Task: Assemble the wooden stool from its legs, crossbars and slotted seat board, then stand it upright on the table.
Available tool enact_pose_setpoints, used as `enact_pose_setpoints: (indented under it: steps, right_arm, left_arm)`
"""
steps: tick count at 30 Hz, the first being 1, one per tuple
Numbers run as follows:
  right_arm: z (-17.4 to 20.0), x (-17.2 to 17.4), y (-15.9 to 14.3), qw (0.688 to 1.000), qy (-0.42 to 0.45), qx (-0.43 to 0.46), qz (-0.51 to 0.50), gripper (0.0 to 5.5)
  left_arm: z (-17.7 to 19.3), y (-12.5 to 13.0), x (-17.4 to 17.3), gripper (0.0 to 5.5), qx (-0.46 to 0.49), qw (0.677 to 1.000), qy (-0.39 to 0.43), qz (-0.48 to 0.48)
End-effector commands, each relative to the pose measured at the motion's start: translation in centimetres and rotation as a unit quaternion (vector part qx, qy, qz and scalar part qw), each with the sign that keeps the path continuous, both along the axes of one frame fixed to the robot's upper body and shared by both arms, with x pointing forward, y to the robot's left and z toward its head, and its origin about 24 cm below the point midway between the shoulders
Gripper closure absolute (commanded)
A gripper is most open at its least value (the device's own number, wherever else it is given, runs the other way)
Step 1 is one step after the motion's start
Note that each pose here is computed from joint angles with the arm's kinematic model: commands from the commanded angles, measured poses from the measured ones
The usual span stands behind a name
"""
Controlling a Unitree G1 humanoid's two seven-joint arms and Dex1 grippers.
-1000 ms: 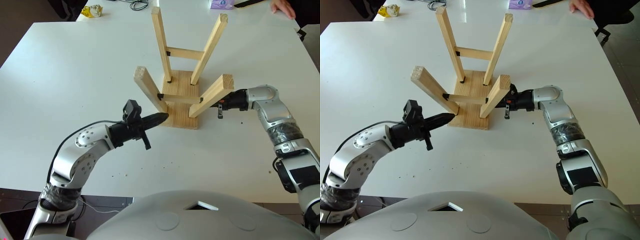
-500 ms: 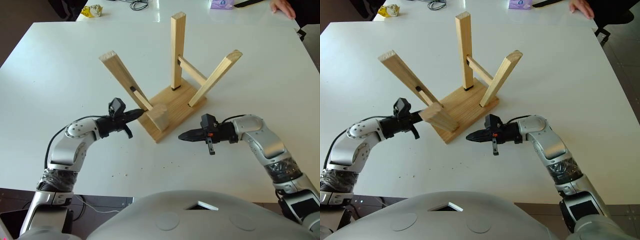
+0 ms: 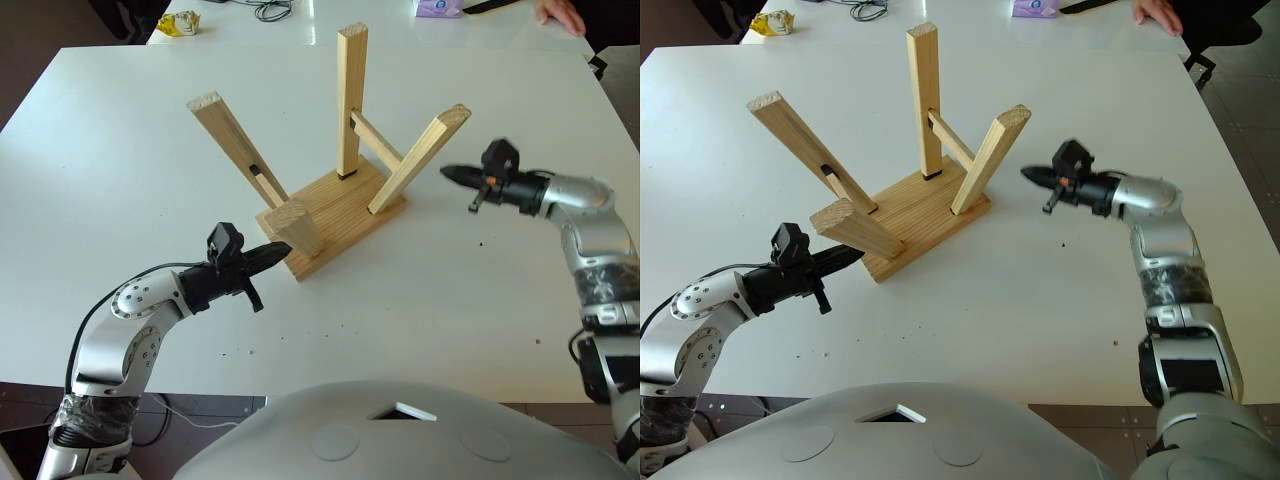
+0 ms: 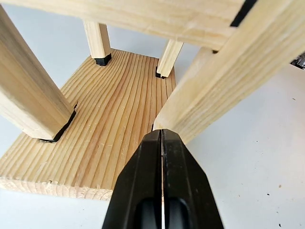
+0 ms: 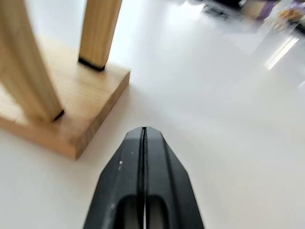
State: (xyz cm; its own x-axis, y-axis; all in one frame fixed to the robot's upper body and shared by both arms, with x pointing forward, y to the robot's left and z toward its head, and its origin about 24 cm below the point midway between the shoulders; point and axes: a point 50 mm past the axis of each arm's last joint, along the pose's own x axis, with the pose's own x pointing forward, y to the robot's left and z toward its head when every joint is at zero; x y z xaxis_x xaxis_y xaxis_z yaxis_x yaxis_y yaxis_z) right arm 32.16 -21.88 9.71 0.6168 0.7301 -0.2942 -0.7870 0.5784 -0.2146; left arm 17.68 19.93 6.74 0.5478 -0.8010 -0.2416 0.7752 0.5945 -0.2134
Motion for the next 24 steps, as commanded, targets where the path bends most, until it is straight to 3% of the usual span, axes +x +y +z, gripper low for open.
enact_pose_setpoints:
  steps: [1, 4, 8, 14, 19, 24]
  right_arm:
    - [-0.6, 0.8, 3.6, 0.995, 0.027, 0.027, 0.097, 5.50]
    - [-0.8, 0.2, 4.6, 0.985, 0.053, 0.034, 0.163, 5.50]
    - [-1.3, -1.3, 3.7, 0.975, 0.083, 0.027, 0.204, 5.50]
    - [-1.7, -5.2, 4.1, 0.958, 0.122, 0.047, 0.254, 5.50]
    - [-2.2, -9.1, 4.7, 0.953, 0.152, 0.071, 0.251, 5.50]
    - [-2.6, -10.1, 4.6, 0.964, 0.155, 0.082, 0.198, 5.50]
  left_arm:
    - [-0.3, -1.0, 0.4, 5.47, -0.003, 1.000, 0.005, 0.000]
    - [-0.9, -1.4, 0.6, 5.47, 0.003, 1.000, 0.007, 0.005]
    - [-1.3, -1.3, 2.0, 5.47, 0.015, 1.000, -0.001, 0.013]
    - [-2.0, 0.4, 3.9, 5.47, 0.055, 0.998, -0.013, 0.026]
    - [-2.4, 1.4, 3.9, 5.47, 0.072, 0.997, -0.016, 0.032]
    - [-2.3, 1.5, 3.0, 5.47, 0.069, 0.997, -0.014, 0.025]
